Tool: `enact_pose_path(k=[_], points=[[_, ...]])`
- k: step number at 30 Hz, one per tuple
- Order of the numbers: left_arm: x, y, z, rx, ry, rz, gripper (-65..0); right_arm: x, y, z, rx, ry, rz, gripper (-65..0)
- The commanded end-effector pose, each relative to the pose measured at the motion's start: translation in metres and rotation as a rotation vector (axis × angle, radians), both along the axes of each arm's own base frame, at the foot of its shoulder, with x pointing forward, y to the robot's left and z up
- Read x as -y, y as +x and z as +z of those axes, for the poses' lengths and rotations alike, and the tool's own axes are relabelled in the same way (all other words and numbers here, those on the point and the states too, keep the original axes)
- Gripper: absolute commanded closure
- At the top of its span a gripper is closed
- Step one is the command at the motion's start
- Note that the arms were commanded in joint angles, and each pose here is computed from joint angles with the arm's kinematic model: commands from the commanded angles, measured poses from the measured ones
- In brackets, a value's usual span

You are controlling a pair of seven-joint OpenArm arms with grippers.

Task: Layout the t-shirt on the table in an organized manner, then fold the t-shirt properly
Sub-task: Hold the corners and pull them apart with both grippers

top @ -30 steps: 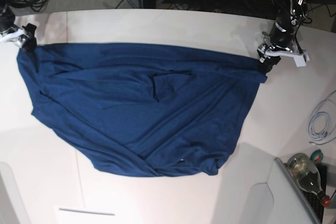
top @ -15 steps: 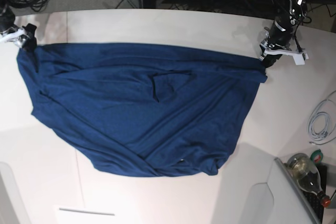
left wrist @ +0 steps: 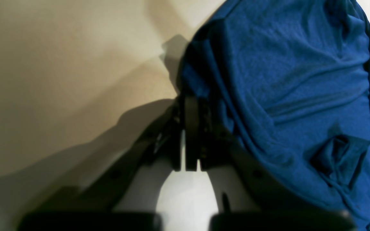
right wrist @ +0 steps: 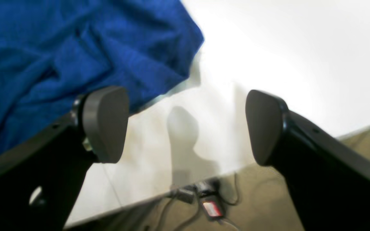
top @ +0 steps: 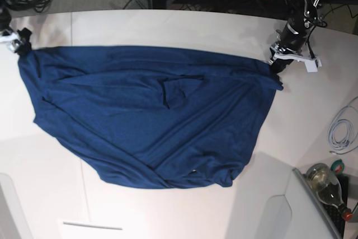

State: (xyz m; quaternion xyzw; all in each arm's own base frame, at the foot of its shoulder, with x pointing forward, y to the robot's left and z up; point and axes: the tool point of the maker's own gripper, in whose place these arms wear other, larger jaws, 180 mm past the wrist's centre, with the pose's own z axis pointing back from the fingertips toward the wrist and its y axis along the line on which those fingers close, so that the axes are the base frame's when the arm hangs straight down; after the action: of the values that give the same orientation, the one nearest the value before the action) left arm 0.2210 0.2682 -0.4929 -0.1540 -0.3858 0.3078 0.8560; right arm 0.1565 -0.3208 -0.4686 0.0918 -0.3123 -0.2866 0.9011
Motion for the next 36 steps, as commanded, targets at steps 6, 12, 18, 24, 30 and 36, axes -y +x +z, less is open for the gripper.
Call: enact_pose_path(k=[6, 12, 18, 24, 30, 36], points=[[-0.005, 0.002, 0.021, 0.022, 0.066, -0.04, 0.0, 0.001, 0.016, -0.013, 0.021, 0.072, -0.006, -53.0], [-0.004, 0.005, 0.026, 0.007, 0.066, -0.067, 0.0, 0.006, 0.03, -0.025, 0.016, 0.146, -0.019, -44.6], [-0.004, 0.005, 0.026, 0.007, 0.067, -0.07, 0.0, 0.004, 0.029, -0.028, -0.012, 0.168, -0.002, -1.2], [-0.005, 0.006, 0.028, 0.011, 0.07, -0.068, 0.0, 0.021, 0.033, -0.003, -0.042, 0.095, 0.054, -0.6], [-0.001, 0.018, 0.051, 0.034, 0.101, -0.122, 0.0, 0.032, 0.048, 0.035, -0.068, 0.01, 0.119, -0.6], [-0.002, 0.021, 0.063, 0.044, 0.123, -0.119, 0.0, 0.035, 0.056, 0.039, -0.067, 0.03, 0.063, -0.6]])
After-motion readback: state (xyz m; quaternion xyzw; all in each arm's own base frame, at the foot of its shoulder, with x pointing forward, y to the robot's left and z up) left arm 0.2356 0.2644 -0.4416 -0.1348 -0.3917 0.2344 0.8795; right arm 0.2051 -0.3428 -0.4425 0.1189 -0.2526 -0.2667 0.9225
